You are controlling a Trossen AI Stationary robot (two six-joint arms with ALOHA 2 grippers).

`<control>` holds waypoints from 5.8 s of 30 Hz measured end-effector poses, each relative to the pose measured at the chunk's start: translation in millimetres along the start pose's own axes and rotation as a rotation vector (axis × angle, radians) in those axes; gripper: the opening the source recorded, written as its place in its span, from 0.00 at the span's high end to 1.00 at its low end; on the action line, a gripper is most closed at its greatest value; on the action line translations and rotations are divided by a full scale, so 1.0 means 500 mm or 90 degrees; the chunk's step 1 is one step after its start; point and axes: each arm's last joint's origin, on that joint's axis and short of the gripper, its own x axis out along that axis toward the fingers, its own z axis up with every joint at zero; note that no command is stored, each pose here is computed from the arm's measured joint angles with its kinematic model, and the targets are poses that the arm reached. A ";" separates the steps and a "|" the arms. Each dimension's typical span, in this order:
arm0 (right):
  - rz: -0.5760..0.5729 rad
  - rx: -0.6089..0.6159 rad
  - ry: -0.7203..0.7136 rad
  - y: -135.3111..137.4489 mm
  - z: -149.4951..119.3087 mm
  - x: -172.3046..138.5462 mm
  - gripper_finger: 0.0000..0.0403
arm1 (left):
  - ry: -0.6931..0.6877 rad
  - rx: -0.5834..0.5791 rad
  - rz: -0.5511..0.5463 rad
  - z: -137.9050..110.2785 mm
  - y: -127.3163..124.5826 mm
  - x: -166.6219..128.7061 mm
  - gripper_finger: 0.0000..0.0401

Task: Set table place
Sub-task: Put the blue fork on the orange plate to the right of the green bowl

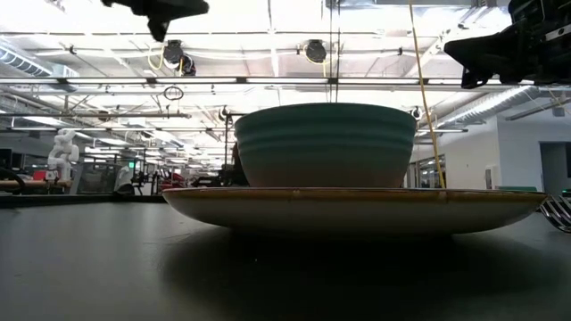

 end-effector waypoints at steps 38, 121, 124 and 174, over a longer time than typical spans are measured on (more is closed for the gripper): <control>0.007 -0.003 0.033 0.002 -0.010 0.000 1.00 | -0.096 -0.092 0.067 -0.268 0.040 -0.097 1.00; 0.246 0.024 0.507 0.083 0.160 0.176 0.48 | -0.048 -0.093 0.011 -0.317 0.036 -0.089 0.98; 0.258 -0.007 0.532 0.101 0.145 0.183 0.48 | -0.048 -0.093 0.011 -0.317 0.036 -0.089 0.95; 0.427 -0.234 0.648 0.204 0.051 0.196 0.48 | -0.048 -0.107 0.016 -0.317 0.037 -0.089 0.92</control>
